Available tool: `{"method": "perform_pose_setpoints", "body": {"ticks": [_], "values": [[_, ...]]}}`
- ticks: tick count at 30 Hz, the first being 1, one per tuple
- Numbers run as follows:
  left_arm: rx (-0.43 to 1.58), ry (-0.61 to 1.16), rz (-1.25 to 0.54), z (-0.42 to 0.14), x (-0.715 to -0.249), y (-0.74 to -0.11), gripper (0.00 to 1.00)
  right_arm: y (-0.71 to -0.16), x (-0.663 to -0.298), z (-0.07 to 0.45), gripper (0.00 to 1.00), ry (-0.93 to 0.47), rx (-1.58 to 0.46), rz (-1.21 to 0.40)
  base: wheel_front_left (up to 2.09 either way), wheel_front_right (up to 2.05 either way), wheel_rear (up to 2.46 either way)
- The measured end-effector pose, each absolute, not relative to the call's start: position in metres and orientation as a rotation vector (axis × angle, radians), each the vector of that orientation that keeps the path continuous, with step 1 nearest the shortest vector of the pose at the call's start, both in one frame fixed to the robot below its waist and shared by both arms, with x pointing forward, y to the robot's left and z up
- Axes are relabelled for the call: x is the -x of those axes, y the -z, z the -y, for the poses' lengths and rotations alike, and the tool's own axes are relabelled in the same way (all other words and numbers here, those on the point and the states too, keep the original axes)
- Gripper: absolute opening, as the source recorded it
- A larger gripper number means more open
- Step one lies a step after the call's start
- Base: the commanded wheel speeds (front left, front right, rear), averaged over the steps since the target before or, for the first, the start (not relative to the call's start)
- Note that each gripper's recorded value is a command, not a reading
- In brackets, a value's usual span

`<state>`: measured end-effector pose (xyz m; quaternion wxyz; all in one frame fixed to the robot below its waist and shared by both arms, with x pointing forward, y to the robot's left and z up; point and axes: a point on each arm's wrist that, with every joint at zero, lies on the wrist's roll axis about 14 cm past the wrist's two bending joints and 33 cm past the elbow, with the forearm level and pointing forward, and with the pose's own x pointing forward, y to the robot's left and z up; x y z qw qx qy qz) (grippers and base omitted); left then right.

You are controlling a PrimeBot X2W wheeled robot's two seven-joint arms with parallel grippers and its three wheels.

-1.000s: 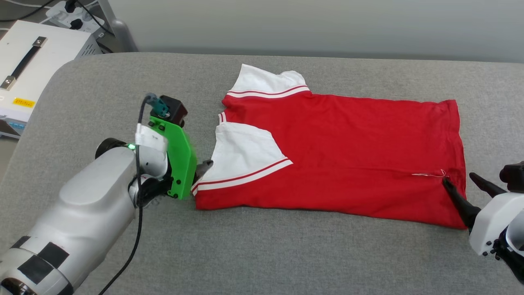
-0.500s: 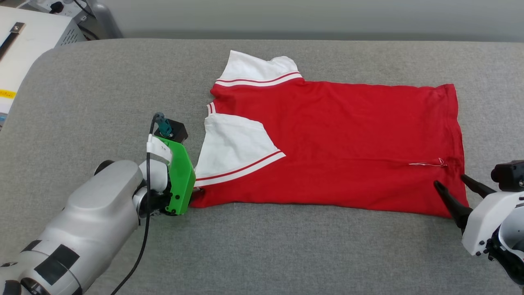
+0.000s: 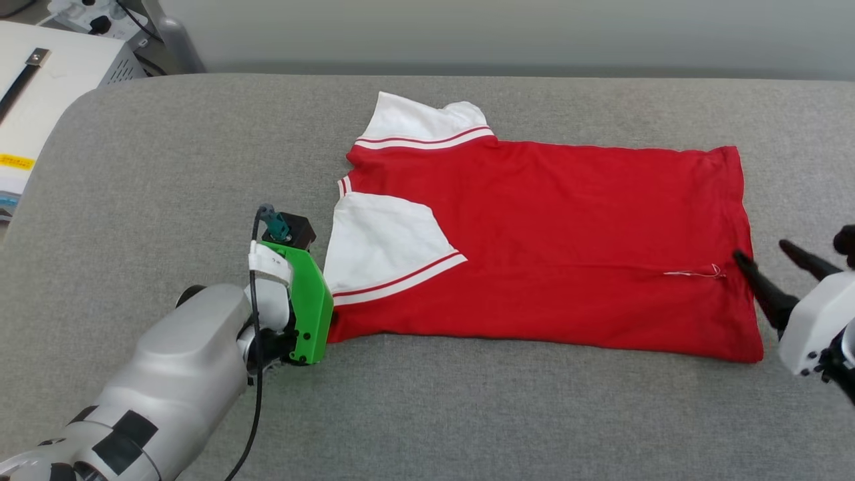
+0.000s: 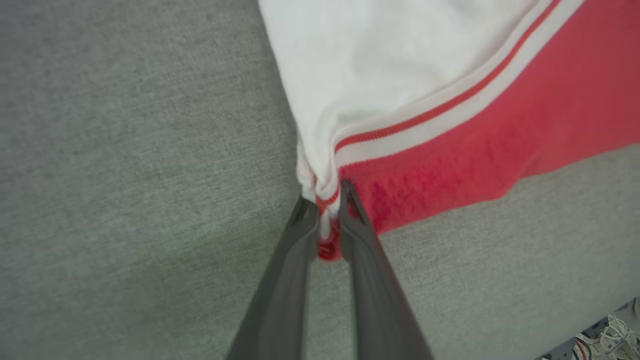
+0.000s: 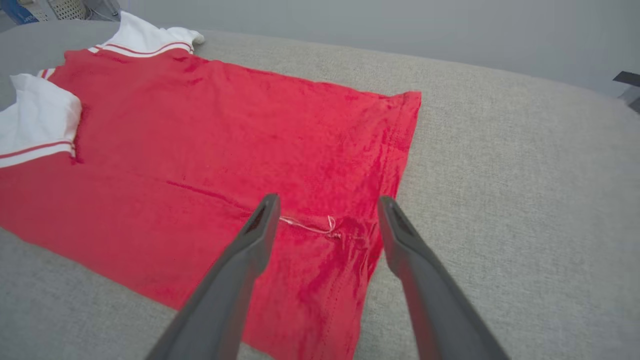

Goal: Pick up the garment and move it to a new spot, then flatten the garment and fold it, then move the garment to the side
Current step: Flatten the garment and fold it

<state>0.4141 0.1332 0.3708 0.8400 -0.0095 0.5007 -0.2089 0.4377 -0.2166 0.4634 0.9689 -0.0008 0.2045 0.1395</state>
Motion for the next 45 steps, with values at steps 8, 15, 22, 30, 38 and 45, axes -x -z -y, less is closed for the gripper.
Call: {"method": "perform_pose_setpoints", "body": {"ticks": [8,15,22,30,38,45], "values": [[0.029,0.457,-0.924,-0.128,-0.420,-0.390,0.00,-0.495,-0.446,0.227,1.00,-0.280,0.079,-0.427,0.00,0.00,0.00],[0.033,0.471,-0.845,-0.128,-0.424,-0.406,0.00,-0.464,-0.421,0.237,1.00,-0.285,0.139,-0.732,0.00,0.00,0.00],[0.036,0.465,-0.843,-0.133,-0.423,-0.403,0.00,-0.423,-0.404,0.244,1.00,-0.256,0.093,-0.952,0.00,0.00,0.00],[0.049,0.450,-0.858,-0.137,-0.422,-0.394,0.00,-0.380,-0.404,0.224,1.00,-0.248,0.014,-1.040,0.00,0.00,0.00],[0.064,0.436,-0.845,-0.138,-0.422,-0.394,0.00,-0.362,-0.402,0.226,0.01,-0.219,0.015,-1.034,0.00,0.00,0.00],[0.099,0.408,-0.770,-0.142,-0.419,-0.405,0.00,-0.382,-0.407,0.213,0.00,-0.237,-0.061,-0.879,0.00,0.00,0.00]]}}
